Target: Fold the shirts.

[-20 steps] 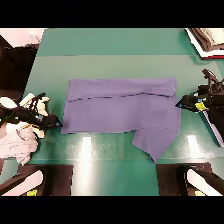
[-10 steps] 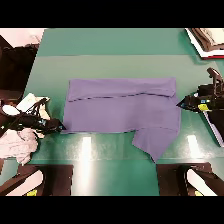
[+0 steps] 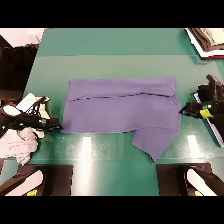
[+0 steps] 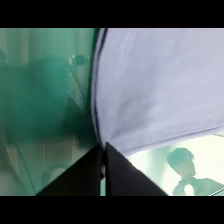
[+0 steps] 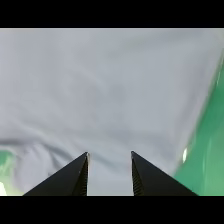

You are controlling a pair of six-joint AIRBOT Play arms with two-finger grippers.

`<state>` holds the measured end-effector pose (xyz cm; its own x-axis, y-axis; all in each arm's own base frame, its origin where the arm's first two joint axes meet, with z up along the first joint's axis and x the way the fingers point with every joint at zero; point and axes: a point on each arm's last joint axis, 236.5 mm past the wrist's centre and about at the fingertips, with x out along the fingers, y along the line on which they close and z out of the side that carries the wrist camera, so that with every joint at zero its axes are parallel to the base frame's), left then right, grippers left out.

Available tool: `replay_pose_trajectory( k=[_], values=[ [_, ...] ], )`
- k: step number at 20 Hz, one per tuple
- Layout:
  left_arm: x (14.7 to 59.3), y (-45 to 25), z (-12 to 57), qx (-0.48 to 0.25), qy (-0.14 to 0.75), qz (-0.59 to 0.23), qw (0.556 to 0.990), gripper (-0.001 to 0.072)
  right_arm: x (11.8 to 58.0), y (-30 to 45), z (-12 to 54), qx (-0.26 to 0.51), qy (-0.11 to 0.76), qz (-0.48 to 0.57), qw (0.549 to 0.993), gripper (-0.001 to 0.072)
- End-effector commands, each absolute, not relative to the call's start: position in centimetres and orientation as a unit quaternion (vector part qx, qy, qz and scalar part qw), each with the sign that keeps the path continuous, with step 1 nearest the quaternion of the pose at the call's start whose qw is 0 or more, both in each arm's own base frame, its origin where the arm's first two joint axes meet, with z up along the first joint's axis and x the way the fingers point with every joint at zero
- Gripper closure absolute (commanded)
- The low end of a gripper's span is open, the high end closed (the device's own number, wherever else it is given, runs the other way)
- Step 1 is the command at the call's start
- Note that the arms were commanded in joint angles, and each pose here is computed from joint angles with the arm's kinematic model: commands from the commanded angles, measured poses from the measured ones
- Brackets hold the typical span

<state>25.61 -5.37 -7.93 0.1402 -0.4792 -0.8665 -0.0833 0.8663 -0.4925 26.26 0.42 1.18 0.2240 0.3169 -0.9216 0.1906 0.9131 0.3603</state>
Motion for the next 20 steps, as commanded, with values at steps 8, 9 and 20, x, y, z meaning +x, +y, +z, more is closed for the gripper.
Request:
replay_pose_trajectory(
  k=[8,9,20],
  values=[
    [26.9,-6.1,-6.0,-0.231,0.627,-0.155,0.728,0.0681,16.6,1.4,-8.3,0.304,0.715,-0.008,0.629,0.0358],
    [26.9,-6.1,-6.0,-0.232,0.627,-0.156,0.728,0.0681,16.8,1.9,-8.6,0.303,0.712,-0.004,0.633,0.0357],
    [26.0,-6.5,-5.9,-0.225,0.637,-0.173,0.717,0.0681,18.6,3.8,-9.0,0.257,0.700,0.022,0.666,0.0697]
  ],
)
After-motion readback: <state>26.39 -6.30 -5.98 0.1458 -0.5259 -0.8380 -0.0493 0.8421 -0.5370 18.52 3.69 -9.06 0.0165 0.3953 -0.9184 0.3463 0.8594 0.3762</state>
